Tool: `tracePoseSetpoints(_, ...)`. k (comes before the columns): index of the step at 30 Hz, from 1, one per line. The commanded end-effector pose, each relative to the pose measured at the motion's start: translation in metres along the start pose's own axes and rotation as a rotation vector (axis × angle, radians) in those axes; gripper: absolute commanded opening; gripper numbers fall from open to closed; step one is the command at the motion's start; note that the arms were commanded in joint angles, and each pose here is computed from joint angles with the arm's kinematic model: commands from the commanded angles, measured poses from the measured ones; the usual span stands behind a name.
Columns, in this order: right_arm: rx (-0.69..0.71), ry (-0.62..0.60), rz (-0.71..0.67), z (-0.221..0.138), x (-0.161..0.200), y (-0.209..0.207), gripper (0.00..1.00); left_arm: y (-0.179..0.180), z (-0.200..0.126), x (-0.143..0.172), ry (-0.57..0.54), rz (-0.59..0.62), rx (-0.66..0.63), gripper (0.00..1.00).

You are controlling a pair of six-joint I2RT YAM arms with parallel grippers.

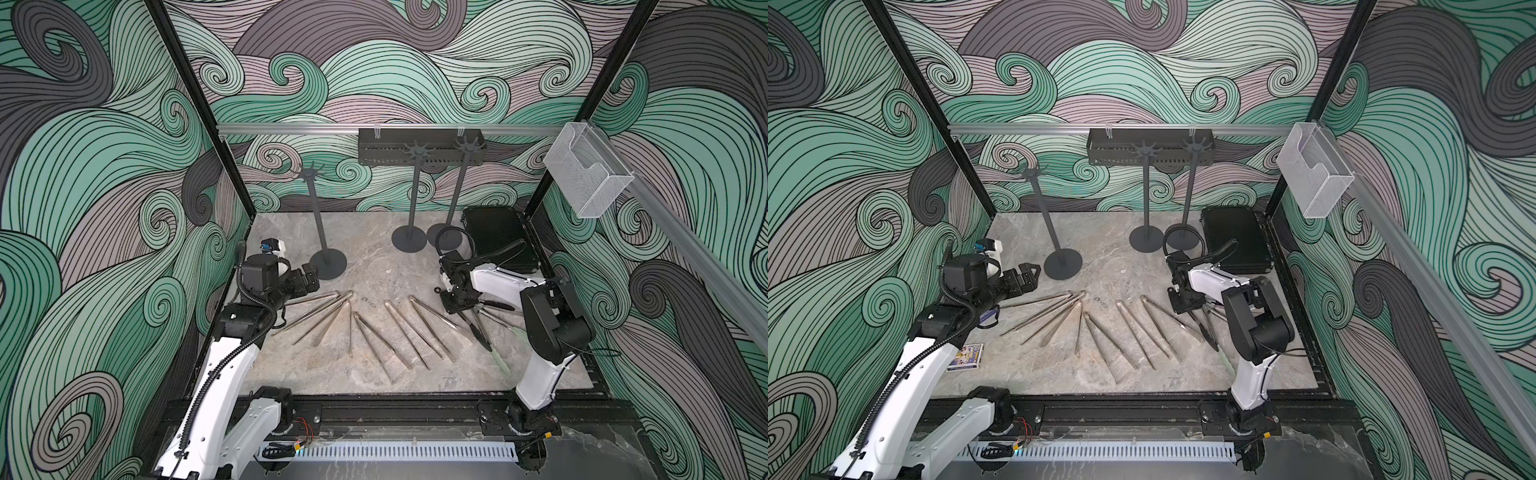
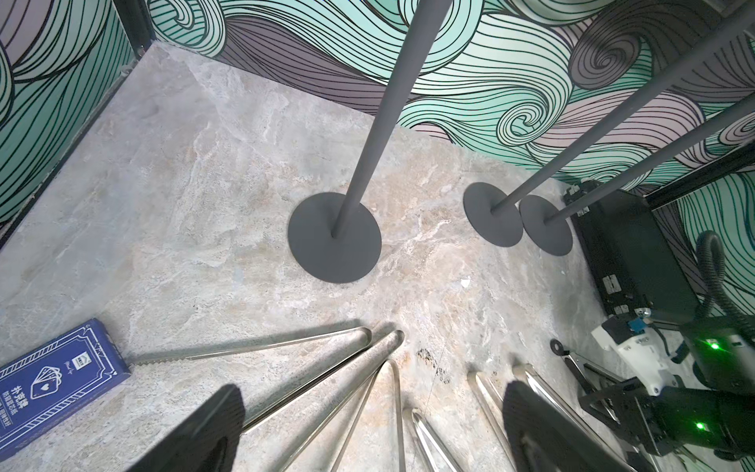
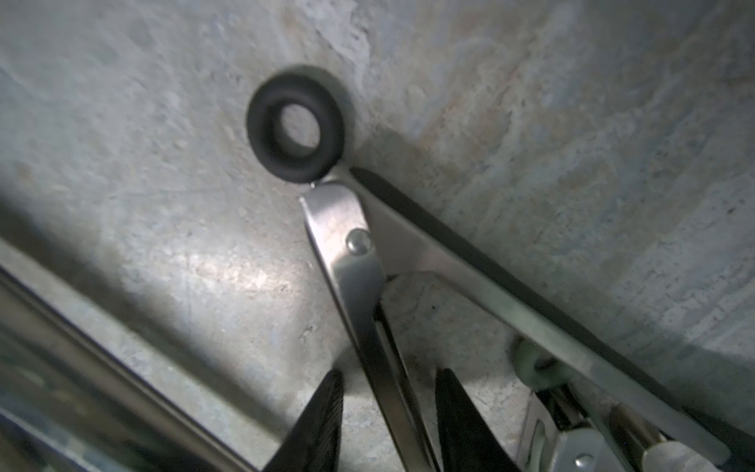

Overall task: Hang food tongs on kitchen utensil racks
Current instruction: Pick up the food tongs from the center of the board.

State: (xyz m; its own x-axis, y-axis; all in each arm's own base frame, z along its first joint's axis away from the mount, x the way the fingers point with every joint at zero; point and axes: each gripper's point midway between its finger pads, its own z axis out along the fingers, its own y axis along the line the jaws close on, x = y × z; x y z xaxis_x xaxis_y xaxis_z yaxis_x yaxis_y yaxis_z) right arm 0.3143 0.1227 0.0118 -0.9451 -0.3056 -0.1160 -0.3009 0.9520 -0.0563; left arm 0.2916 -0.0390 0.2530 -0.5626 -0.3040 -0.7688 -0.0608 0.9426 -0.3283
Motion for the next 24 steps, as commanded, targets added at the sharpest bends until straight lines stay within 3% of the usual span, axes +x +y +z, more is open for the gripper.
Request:
tracePoseSetpoints(1,-0.015,0.002,-0.020,0.002,-0.003,0.004,0.36,-0.004,-0.002,-0.001,-0.006,0.003,0.019,0.99)
tracePoseSetpoints(12,-0.009,0.022,-0.050,0.015,-0.004,0.004,0.15,-0.003,-0.002,0.002,-0.004,0.004,0.019,0.99)
tracePoseSetpoints(16,0.002,-0.008,-0.064,0.010,-0.014,0.002,0.00,-0.004,-0.002,0.003,-0.001,0.005,0.023,0.98)
tracePoseSetpoints(24,0.038,-0.149,-0.089,-0.027,-0.046,-0.004,0.00,-0.007,-0.003,0.000,-0.018,0.006,0.036,0.99)
